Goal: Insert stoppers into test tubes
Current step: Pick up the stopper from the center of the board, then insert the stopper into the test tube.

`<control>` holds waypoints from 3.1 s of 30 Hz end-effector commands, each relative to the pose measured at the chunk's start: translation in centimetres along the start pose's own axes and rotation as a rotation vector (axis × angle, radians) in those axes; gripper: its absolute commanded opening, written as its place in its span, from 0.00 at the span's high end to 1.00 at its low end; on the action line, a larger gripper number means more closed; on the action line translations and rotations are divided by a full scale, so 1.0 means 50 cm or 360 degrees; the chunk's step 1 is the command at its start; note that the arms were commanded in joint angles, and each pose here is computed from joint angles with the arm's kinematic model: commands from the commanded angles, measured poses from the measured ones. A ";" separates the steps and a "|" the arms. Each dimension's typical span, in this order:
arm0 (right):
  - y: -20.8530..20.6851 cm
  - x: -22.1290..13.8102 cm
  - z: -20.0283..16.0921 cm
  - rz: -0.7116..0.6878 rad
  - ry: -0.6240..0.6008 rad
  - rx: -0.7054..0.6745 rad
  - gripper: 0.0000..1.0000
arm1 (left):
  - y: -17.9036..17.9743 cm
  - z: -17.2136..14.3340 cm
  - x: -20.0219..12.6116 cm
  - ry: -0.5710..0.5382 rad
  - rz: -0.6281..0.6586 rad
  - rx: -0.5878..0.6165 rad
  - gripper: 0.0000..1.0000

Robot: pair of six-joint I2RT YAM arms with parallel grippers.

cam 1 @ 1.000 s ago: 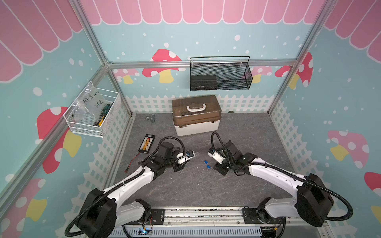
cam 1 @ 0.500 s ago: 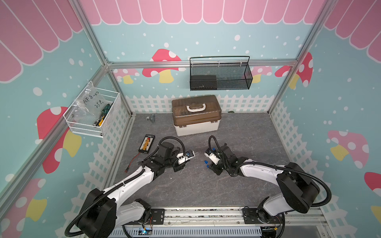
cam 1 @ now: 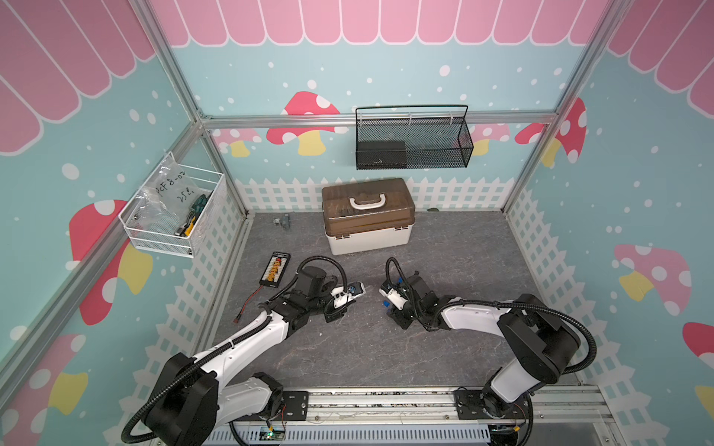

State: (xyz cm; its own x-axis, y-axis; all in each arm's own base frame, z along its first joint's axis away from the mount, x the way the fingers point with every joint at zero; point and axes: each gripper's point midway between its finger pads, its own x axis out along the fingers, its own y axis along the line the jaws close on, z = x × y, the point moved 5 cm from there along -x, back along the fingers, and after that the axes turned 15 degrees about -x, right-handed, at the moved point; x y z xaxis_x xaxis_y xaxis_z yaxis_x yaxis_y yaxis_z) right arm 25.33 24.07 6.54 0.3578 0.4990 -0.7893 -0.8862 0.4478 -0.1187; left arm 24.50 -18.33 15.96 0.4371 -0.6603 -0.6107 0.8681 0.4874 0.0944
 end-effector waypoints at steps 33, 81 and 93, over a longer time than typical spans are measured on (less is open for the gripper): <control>0.024 0.007 -0.041 0.0026 0.0087 -0.0050 0.75 | -0.005 -0.006 0.000 0.0017 -0.0024 0.0009 0.96; 0.094 -0.293 0.113 0.0392 -0.0400 -0.0391 0.87 | -0.028 0.003 -0.020 -0.0163 0.0204 0.0613 1.00; 0.103 -0.313 0.191 0.0497 -0.0506 -0.0454 0.87 | -0.040 -0.006 -0.012 -0.0121 0.0217 0.0704 1.00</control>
State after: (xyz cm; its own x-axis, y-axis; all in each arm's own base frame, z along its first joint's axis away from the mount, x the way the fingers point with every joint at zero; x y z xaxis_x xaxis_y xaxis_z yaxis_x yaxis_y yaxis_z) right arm 18.33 24.97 23.64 0.1429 0.7885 -0.5982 -0.9896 0.1030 -0.1006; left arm 22.49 -18.74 15.89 0.5433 -0.6601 -0.5188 0.8277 0.3176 0.4627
